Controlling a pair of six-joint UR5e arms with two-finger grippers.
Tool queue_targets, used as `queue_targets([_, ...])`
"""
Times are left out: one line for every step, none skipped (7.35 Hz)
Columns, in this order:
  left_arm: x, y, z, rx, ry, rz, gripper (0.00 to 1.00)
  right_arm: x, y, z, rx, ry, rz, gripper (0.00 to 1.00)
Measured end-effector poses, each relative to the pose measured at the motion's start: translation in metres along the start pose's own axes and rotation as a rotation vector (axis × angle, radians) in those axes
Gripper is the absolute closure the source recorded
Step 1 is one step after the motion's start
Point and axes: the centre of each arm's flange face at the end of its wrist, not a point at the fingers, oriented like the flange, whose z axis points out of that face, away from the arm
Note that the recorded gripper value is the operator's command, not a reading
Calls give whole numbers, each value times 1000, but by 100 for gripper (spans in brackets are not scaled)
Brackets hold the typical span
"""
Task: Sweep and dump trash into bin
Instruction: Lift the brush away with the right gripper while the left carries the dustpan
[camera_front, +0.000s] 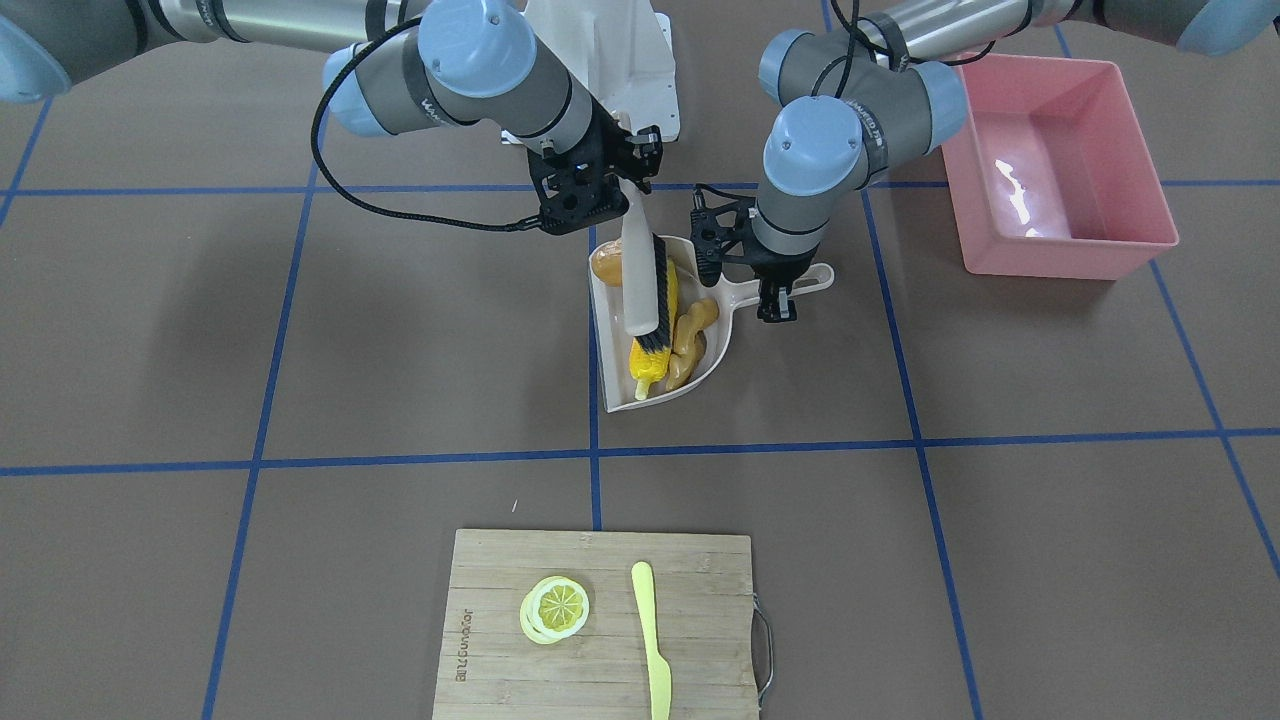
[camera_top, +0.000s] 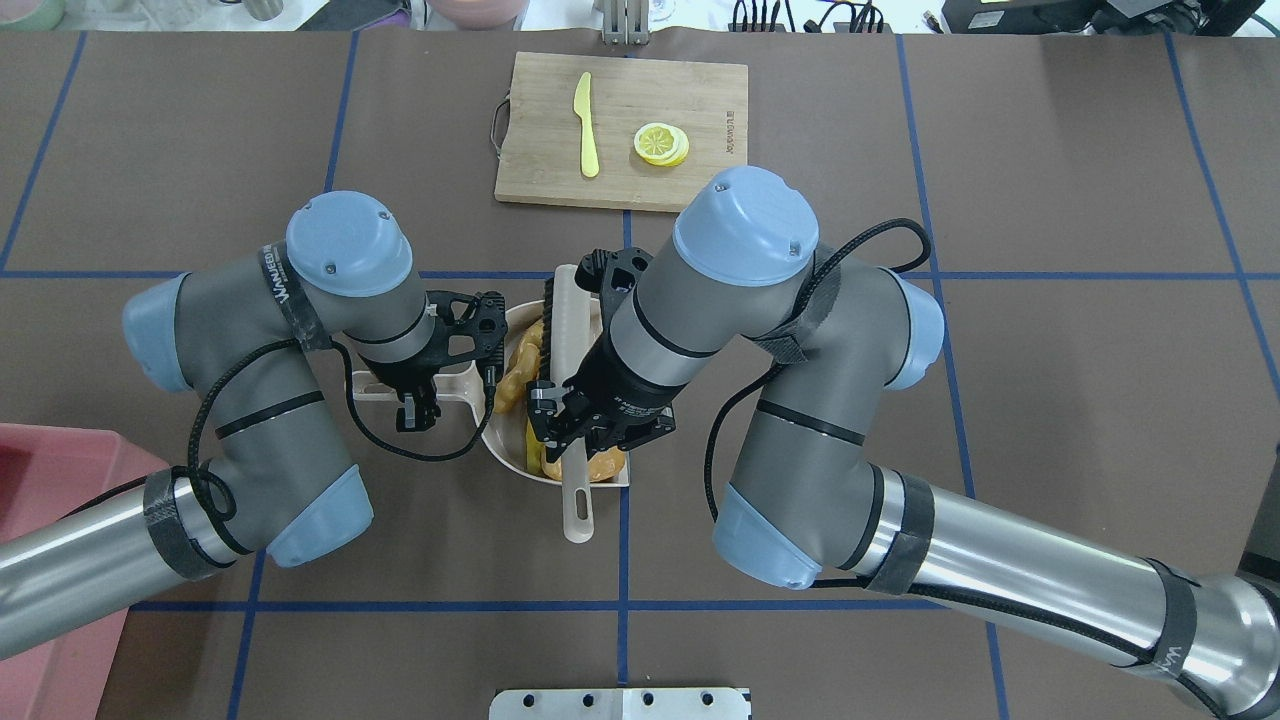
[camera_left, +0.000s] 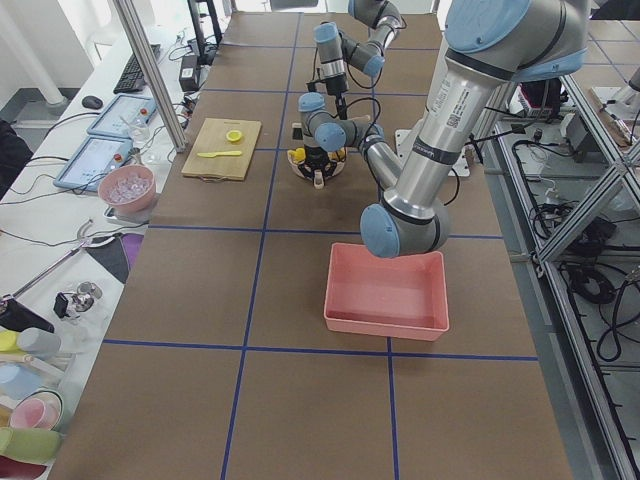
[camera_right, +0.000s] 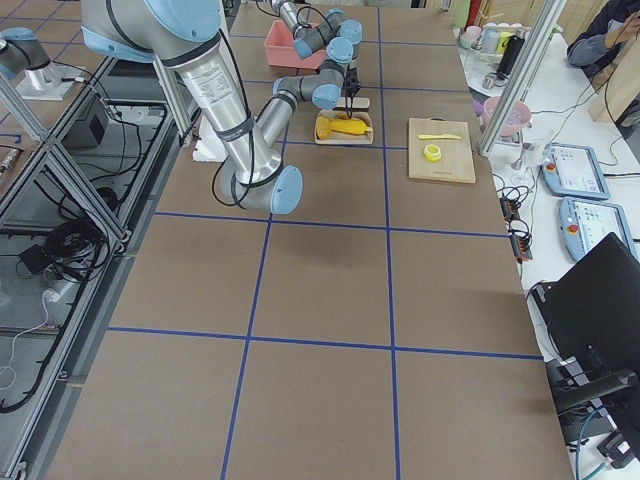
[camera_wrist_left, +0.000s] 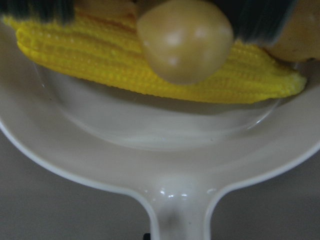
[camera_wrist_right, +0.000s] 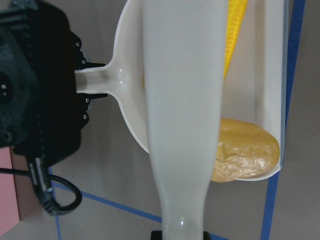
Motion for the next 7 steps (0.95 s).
queue_targets([0, 1, 1, 11, -4, 4, 100, 0, 0, -16, 4, 0, 9, 100])
queue_targets([1, 4, 3, 23, -10, 8, 100, 6, -4, -36, 7, -5, 21, 100])
queue_targets([2, 6, 4, 37, -15, 12, 100, 20, -16, -62, 11, -13, 38, 100])
queue_targets([2, 7, 6, 52, -21, 18, 100, 39, -33, -94, 27, -22, 60, 100])
queue_targets([2, 8, 8, 69, -28, 24, 100, 65, -50, -129, 58, -27, 77, 100])
queue_targets([2, 10, 10, 89, -37, 21, 100, 96, -64, -159, 94, -22, 82, 100])
queue_targets([2, 10, 10, 119, -48, 5, 100, 130, -76, -187, 132, -9, 84, 100])
